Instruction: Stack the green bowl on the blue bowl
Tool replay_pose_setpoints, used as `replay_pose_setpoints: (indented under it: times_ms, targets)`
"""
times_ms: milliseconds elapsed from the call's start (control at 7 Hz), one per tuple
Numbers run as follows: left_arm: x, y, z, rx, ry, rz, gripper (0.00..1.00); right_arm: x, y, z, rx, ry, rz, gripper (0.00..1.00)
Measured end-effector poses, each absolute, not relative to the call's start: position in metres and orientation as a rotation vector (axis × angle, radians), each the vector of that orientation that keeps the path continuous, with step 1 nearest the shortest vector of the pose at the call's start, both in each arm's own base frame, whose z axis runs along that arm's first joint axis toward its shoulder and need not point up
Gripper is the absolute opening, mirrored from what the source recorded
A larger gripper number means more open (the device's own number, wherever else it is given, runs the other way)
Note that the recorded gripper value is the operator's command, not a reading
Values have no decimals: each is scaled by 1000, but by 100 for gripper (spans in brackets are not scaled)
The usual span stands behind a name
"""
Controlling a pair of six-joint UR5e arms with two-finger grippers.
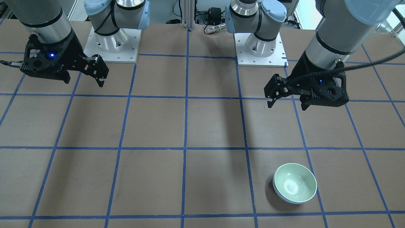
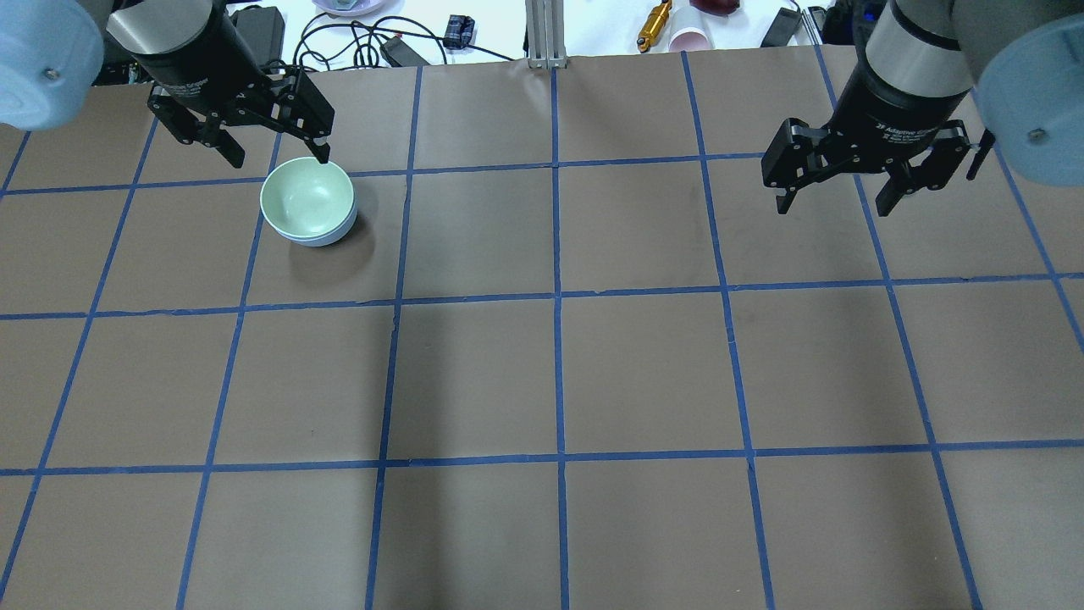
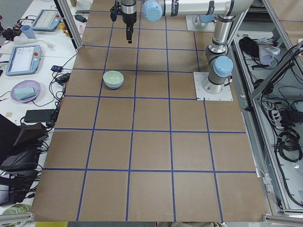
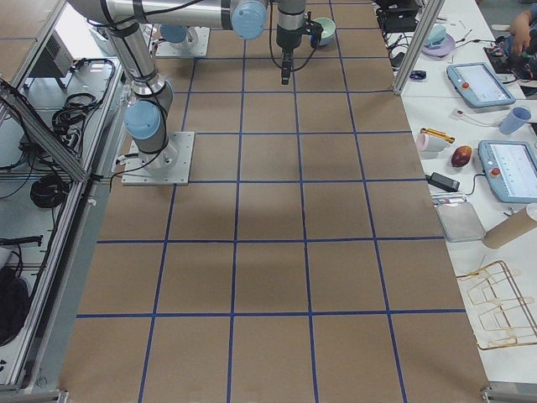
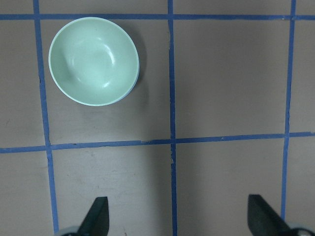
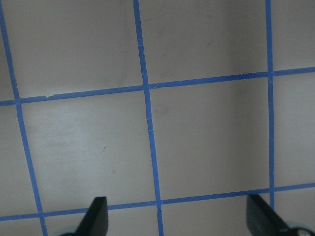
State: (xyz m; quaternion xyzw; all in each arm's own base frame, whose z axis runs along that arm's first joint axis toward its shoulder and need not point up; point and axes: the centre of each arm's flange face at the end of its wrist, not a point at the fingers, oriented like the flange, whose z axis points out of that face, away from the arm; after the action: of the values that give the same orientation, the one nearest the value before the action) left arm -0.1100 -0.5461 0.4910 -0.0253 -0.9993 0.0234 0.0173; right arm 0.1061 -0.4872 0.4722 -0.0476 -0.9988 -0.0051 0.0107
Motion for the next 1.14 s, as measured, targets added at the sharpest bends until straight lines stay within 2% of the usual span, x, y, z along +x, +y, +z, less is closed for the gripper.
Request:
replay_pose_setpoints:
  times_ms: [714, 1143]
  targets:
    - [-123, -487, 540, -97, -3116, 98, 100, 106, -487, 472, -148, -3117, -16, 100]
    - [-124, -482, 522, -105, -3118, 50, 100, 106, -487, 472, -148, -3117, -16, 100]
